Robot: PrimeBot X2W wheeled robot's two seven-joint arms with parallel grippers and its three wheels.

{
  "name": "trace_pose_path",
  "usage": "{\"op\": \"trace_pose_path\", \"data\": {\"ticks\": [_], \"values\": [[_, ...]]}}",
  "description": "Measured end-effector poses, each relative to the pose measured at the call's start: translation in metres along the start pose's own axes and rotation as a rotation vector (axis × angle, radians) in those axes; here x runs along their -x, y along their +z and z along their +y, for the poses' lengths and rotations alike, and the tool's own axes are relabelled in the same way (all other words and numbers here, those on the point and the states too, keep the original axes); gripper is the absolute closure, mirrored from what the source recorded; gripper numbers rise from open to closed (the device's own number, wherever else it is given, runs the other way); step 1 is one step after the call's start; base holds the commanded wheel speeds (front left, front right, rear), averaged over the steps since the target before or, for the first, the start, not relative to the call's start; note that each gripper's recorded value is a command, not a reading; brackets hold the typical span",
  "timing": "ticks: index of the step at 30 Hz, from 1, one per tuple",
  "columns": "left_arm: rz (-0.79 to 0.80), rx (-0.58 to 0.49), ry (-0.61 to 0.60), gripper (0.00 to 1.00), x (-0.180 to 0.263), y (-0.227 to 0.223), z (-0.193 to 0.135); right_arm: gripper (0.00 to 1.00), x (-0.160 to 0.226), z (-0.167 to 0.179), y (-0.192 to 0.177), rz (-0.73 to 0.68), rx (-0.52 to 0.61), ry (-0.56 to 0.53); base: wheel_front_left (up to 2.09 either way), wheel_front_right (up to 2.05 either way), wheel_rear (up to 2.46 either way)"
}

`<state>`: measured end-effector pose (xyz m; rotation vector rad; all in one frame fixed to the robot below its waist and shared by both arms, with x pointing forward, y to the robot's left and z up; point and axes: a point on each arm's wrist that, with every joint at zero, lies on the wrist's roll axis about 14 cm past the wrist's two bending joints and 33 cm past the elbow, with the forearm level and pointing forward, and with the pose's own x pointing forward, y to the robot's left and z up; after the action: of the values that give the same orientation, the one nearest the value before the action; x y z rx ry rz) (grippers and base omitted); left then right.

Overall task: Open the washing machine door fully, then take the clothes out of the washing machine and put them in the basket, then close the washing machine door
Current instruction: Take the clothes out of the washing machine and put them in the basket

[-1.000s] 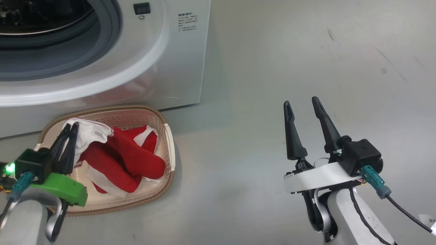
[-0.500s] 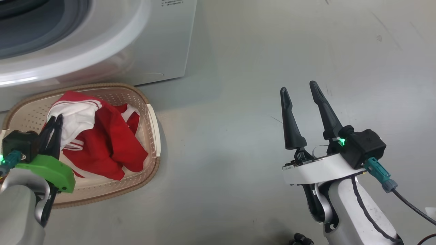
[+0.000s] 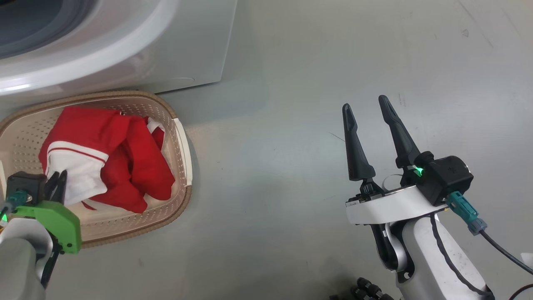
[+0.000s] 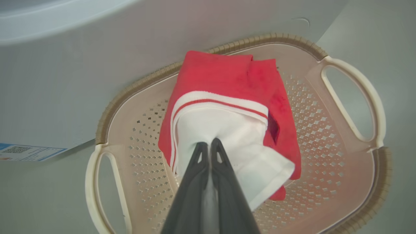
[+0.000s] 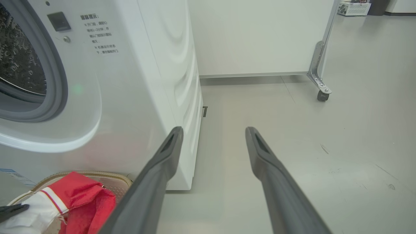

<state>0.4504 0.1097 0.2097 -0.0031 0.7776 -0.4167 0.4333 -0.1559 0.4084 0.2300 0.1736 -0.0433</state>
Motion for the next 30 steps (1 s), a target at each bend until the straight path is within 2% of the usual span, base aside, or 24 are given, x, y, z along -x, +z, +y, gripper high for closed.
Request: {"op": "trace_pose_path", "data": {"ticks": [13,14,15,16,24,30], "values": [[0.067,0.012,0.026,1.0,0.0,-0.015,0.005,0.0,-0.005,0.007,0.002,-0.011,0.011,0.021,0.0,0.0,0.0],[0.075,0.013,0.027,0.87,0.0,-0.016,0.005,0.0,-0.005,0.008,0.001,-0.008,0.03,0.028,0.0,0.0,0.0],[0.081,0.014,0.026,0.58,0.0,-0.016,0.004,0.0,-0.006,0.01,0.0,-0.009,0.055,0.038,0.0,0.0,0.0],[0.082,0.018,0.024,0.0,-0.001,-0.016,0.002,0.0,-0.007,0.011,0.002,-0.015,0.057,0.042,0.0,0.0,0.0],[0.071,0.037,0.013,0.0,0.006,-0.012,-0.01,0.0,-0.013,0.019,0.01,-0.041,0.053,0.066,0.0,0.0,0.0],[-0.008,0.057,0.009,0.0,0.01,0.007,-0.017,0.0,-0.017,0.026,0.014,-0.058,0.053,0.085,0.0,0.0,0.0]]}}
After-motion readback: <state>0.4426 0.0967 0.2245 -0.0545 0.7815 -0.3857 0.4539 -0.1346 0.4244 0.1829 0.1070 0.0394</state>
